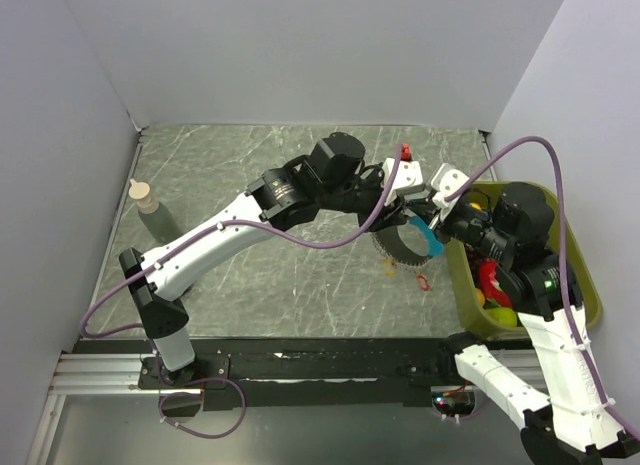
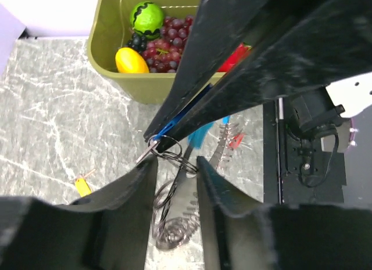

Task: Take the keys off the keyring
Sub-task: Remove the key from the keyring.

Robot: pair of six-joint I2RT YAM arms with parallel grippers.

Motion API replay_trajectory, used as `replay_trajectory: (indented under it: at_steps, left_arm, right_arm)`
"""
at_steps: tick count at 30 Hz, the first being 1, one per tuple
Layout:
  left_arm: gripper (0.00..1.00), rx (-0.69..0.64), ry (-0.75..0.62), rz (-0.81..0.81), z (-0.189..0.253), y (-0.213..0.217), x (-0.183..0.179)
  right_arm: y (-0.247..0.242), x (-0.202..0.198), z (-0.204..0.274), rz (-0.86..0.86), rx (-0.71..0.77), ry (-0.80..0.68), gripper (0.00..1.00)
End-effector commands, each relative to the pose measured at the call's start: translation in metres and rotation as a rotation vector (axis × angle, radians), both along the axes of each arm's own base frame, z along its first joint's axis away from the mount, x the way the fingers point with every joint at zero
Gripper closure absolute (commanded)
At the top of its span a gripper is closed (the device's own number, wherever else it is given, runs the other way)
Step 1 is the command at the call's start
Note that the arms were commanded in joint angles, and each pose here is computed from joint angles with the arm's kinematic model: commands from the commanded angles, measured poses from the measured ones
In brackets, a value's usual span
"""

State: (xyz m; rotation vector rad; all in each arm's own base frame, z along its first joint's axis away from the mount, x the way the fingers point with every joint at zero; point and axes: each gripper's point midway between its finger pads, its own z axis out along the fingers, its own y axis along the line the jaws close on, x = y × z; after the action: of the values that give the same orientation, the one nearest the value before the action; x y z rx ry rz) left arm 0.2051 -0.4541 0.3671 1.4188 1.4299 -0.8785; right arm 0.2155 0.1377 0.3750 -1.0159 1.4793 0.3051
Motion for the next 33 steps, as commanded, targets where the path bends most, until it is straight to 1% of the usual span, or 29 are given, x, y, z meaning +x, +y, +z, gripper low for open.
replay_trajectory:
  at_steps: [1,4,7,15,18,23,25,32,33]
  left_arm:
    - [0.68,-0.065,-0.042,0.112,0.025,-0.005,0.017]
    - [0.68,-0.076,-0.046,0.146,0.029,-0.004,0.023]
    - [0.61,-0.084,-0.045,0.143,0.034,-0.003,0.021]
    - [0.59,-0.091,-0.04,0.082,0.039,-0.005,0.01]
    - [0.64,-0.084,-0.039,0.075,0.036,-0.006,0.009]
    - [0.65,-0.061,-0.034,0.041,0.025,-0.008,0.004]
    - [0.67,-0.052,-0.036,0.037,0.022,-0.008,0.003]
    - [0.85,-0.038,-0.046,0.014,0.018,-0.008,-0.002]
    - [0.92,-0.035,-0.044,0.011,0.017,-0.008,-0.003]
  right_arm:
    - [0.003,-0.004,0.028,0.018,0.04,-0.102,1.0]
    - [0.001,-0.002,0.023,0.009,0.029,-0.102,1.0]
    - [0.0,-0.001,0.02,0.001,0.023,-0.102,1.0]
    - [-0.001,0.002,0.017,-0.006,0.011,-0.099,1.0]
    - [0.0,0.0,0.02,-0.002,0.02,-0.102,1.0]
    - [-0.001,-0.001,0.026,-0.006,0.021,-0.114,1.0]
    - [-0.002,0.0,0.028,-0.012,0.019,-0.119,1.0]
    - [-0.008,0.003,0.038,-0.049,0.024,-0.144,1.0]
    - [-0.008,0.003,0.038,-0.05,0.024,-0.144,1.0]
